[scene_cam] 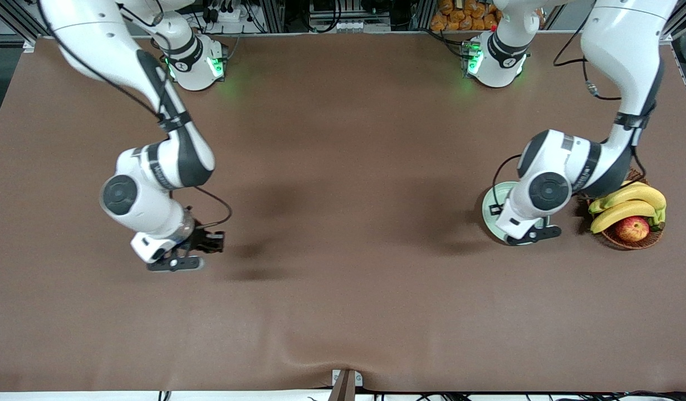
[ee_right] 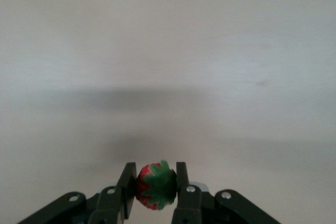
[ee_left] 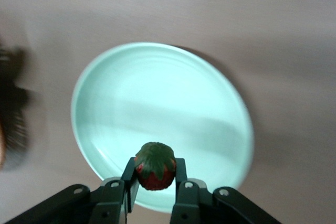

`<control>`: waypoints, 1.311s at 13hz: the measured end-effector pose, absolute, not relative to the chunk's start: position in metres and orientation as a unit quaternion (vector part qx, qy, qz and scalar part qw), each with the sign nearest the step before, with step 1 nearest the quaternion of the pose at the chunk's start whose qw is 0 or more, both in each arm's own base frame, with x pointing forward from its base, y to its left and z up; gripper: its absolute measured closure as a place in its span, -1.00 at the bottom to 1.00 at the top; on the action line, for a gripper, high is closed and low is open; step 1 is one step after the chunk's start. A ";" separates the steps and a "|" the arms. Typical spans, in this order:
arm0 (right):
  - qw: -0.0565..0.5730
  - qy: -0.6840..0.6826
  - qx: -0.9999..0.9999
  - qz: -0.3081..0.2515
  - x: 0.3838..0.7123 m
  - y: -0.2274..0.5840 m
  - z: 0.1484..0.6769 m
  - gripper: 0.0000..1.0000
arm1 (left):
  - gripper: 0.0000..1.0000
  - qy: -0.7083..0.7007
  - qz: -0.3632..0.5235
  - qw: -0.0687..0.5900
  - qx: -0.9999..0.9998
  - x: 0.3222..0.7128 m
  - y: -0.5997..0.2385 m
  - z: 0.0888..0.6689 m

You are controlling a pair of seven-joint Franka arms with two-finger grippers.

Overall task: Collect all strawberries into plate
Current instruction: 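Carry the strawberry to the plate while the right gripper carries another mid-table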

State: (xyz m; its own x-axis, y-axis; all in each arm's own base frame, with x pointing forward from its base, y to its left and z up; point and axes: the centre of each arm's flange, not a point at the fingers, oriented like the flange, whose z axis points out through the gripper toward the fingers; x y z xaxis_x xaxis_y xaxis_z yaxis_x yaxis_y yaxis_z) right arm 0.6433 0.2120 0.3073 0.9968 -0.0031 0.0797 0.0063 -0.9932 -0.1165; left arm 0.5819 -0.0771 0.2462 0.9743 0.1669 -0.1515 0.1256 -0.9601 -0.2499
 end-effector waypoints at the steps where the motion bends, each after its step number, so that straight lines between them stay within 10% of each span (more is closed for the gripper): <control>1: 0.063 0.010 -0.997 -0.043 0.637 0.243 0.314 0.30 | 0.37 -0.077 0.075 0.116 -0.987 0.583 -0.059 0.238; 6: 0.082 0.076 -0.993 -0.040 0.606 0.372 0.303 0.30 | 0.20 -0.085 0.064 0.091 -0.990 0.584 -0.037 0.210; 12: 0.126 0.146 -0.979 -0.065 0.602 0.470 0.278 0.30 | -1.00 -0.079 0.012 0.102 -0.992 0.602 -0.064 0.301; 17: 0.177 0.131 -0.969 -0.112 0.580 0.525 0.232 0.30 | -1.00 -0.097 0.054 0.075 -0.991 0.593 -0.139 0.378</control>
